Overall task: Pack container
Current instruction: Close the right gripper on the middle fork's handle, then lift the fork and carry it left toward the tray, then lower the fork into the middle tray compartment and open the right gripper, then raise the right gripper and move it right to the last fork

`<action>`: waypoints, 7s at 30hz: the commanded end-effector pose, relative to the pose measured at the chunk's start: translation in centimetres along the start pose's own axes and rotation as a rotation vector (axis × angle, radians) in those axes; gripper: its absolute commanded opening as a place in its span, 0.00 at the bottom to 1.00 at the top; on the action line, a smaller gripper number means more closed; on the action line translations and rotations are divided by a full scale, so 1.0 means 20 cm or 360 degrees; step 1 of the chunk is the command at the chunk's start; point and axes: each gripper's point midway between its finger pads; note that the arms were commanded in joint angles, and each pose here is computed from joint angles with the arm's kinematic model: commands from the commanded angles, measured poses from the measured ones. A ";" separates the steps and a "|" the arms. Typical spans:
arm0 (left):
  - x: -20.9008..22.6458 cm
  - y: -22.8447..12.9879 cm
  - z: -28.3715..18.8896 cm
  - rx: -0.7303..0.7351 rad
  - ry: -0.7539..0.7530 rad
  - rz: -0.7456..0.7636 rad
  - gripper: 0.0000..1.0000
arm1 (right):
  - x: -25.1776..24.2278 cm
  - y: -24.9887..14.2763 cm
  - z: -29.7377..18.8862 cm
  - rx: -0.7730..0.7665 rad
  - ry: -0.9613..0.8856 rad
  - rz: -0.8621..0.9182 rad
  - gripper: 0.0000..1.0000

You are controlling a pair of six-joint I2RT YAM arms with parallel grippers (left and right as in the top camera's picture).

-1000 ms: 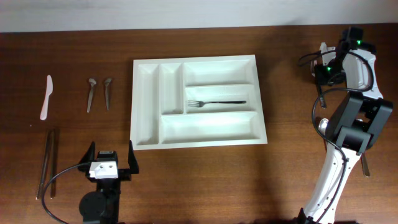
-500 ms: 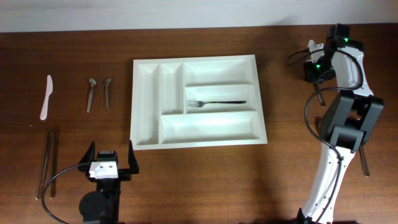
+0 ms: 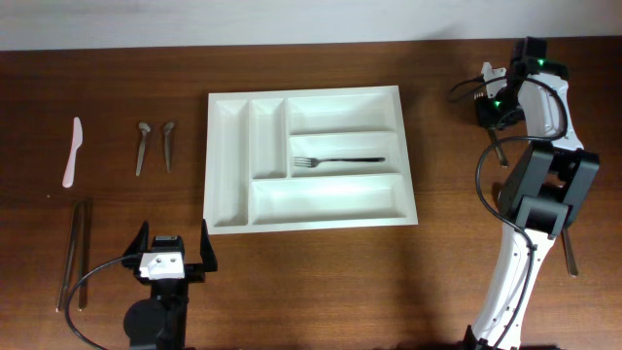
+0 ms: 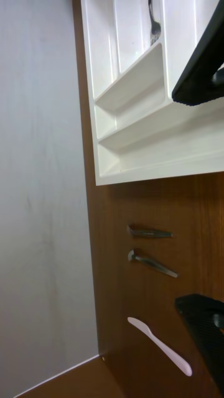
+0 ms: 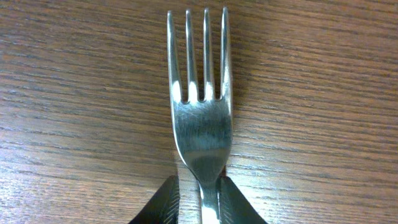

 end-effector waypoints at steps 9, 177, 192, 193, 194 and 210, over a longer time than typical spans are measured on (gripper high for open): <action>0.01 -0.01 0.00 0.0006 0.0009 -0.0016 0.99 | 0.01 -0.04 0.06 0.0041 0.0018 0.0001 0.17; 0.01 -0.01 0.00 0.0006 0.0009 -0.0016 0.99 | 1.58 0.18 -0.80 -0.0073 0.0415 -0.1947 0.99; 0.01 -0.01 0.00 0.0006 0.0009 -0.0016 0.99 | 0.32 0.20 -1.03 -0.0239 -0.0002 -0.0295 0.99; 0.01 -0.01 0.00 0.0006 0.0009 -0.0016 0.99 | 0.23 0.16 -1.03 -0.0239 -0.0016 -0.0192 0.99; 0.01 -0.01 0.00 0.0006 0.0009 -0.0016 0.99 | 0.16 0.13 -1.03 -0.0237 -0.0024 -0.0127 0.99; 0.01 -0.01 0.00 0.0006 0.0009 -0.0016 0.99 | -0.36 -0.03 -0.94 -0.0314 -0.0095 0.0165 0.99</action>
Point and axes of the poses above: each gripper's point midway between its finger pads, its own z axis out along the fingers, its own x axis along the line the jaws close on, y = z × x, and after that the axes turned 6 degrees about -z, right-handed
